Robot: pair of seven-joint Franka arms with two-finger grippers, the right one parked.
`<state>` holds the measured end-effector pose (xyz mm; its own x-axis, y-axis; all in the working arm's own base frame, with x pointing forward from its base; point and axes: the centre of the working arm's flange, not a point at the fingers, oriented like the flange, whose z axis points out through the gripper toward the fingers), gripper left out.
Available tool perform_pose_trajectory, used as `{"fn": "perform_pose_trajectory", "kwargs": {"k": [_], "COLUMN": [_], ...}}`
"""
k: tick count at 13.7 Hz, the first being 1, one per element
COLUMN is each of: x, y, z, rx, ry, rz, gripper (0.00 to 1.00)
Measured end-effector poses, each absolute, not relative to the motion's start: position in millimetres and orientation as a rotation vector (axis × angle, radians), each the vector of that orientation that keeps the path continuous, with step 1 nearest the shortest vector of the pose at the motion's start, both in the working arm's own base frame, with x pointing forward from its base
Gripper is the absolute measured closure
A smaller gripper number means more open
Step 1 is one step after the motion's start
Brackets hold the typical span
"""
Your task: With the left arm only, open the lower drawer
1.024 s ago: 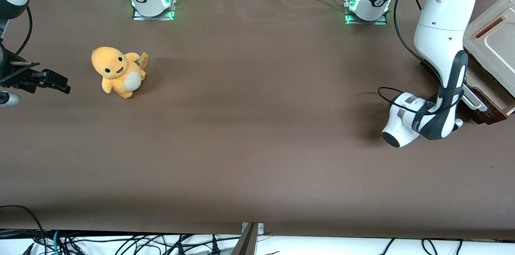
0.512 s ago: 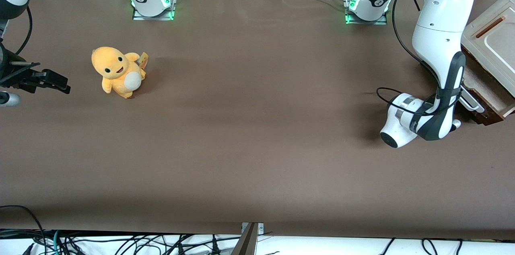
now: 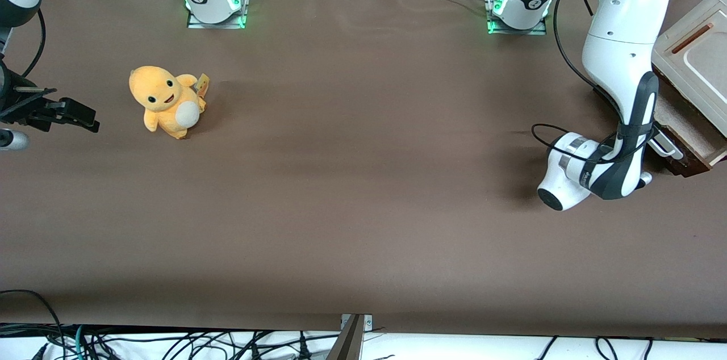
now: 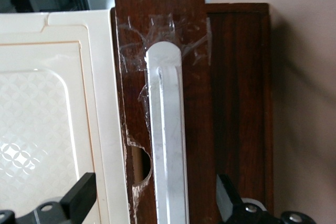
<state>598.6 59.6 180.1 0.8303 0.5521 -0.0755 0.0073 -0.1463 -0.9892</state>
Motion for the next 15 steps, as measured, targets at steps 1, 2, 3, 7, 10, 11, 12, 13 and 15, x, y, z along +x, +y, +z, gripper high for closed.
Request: {"fn": "perform_pose_trajectory", "kwargs": {"k": [1, 2, 3, 7, 10, 11, 12, 13, 15], "x": [604.7, 610.4, 615.1, 626.3, 633.5, 637.1, 640.3, 642.9, 643.3], "y": [47.1, 33.1, 20.9, -19.1, -54.1, -61.6, -66.2, -68.2, -67.9], "z": [186.8, 196.7, 210.7, 284.1, 344.1, 367.4, 390.5, 413.9, 459.1], "rx": [-1.698, -1.744, -1.794, -2.006, -2.257, -2.357, -2.453, -2.547, -2.713], "ry": [-0.428, -0.416, -0.404, -0.316, -0.331, -0.356, -0.384, -0.414, -0.473], "rz": [0.497, 0.506, 0.526, 0.57, 0.6, 0.606, 0.608, 0.606, 0.595], "gripper": [0.0, 0.0, 0.0, 0.0, 0.0, 0.0, 0.0, 0.0, 0.0]}}
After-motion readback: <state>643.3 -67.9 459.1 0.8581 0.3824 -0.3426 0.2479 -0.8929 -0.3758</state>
